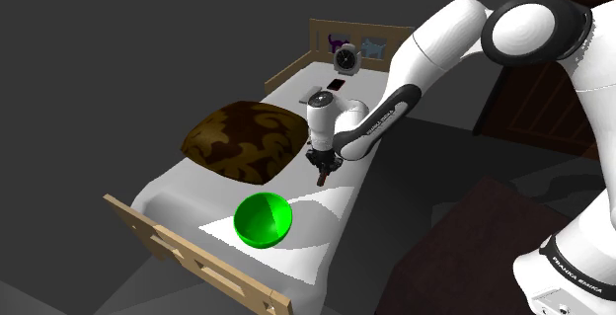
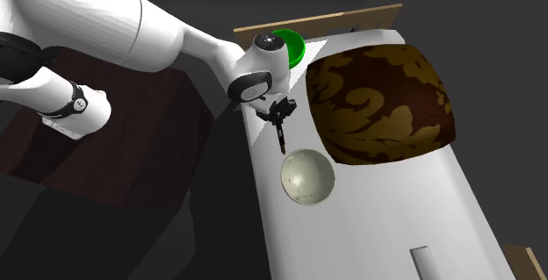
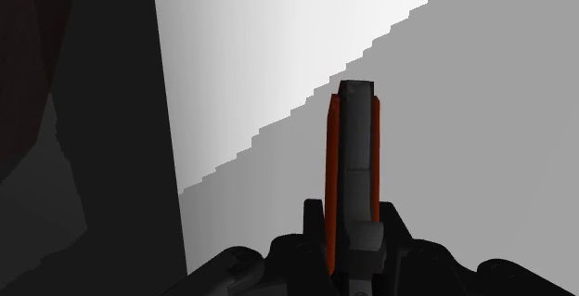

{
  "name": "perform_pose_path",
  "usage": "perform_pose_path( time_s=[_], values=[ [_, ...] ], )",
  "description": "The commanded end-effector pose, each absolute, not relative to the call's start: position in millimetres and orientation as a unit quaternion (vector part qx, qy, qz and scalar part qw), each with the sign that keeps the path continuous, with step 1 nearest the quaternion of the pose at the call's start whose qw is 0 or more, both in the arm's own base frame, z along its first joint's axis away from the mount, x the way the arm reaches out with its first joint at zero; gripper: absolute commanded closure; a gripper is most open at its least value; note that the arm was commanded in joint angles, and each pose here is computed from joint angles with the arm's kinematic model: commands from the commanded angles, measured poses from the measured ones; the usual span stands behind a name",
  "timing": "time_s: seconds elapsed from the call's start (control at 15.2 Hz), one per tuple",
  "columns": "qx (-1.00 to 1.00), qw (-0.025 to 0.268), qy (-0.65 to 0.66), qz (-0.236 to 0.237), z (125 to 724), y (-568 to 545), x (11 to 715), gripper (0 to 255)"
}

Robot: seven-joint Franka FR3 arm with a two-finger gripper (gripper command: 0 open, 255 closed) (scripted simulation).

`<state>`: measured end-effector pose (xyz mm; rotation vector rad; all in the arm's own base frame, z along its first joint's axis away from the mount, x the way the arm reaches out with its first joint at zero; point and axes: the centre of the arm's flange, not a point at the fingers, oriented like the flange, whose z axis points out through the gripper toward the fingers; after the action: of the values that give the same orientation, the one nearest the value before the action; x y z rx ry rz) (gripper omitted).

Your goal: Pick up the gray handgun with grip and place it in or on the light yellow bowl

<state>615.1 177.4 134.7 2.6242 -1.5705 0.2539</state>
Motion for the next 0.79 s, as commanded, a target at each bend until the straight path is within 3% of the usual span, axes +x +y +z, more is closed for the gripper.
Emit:
perform_pose_path(
  time_s=[0.0, 0.73],
  values=[
    [0.855, 0.036, -0.511, 0.083, 134.7, 177.4, 615.1, 255],
    [0.855, 0.036, -0.511, 0.083, 166.3, 177.4, 615.1, 255]
  ],
)
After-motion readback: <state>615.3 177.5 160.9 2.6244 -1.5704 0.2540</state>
